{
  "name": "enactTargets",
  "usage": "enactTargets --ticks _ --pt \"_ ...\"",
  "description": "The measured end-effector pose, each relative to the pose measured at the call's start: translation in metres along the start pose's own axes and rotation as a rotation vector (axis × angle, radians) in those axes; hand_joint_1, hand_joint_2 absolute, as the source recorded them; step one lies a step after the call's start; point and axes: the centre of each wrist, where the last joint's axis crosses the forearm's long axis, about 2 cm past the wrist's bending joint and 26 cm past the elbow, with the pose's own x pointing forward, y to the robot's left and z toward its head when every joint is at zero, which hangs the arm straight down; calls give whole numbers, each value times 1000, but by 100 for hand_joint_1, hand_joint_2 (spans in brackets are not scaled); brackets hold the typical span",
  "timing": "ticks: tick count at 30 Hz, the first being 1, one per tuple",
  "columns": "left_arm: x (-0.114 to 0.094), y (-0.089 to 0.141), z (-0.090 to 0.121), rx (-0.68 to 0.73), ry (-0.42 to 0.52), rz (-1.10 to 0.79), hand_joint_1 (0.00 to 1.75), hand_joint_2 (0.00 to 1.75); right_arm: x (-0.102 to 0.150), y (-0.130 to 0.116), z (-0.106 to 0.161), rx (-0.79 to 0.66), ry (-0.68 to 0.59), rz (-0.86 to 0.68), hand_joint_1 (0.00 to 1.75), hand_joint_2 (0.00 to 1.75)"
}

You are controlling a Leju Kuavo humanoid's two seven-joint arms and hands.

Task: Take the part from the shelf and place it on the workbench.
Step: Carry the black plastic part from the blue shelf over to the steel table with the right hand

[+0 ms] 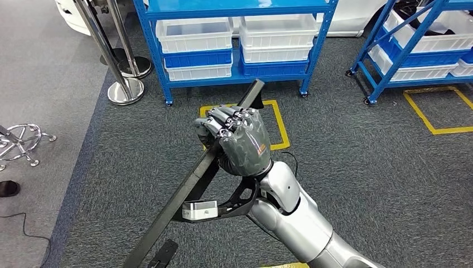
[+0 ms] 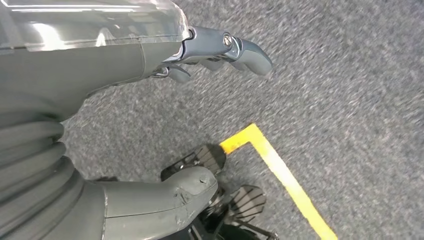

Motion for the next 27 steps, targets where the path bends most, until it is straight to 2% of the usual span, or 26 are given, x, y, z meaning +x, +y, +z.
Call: enactTargets --ticks 14,27 --pt "2 -3 0 -2 -11 -10 0 175 -2 -1 -1 8 -4 4 175 175" --pt "-4 8 0 22 -14 -6 0 175 -1 0 5 16 1 -1 175 175"
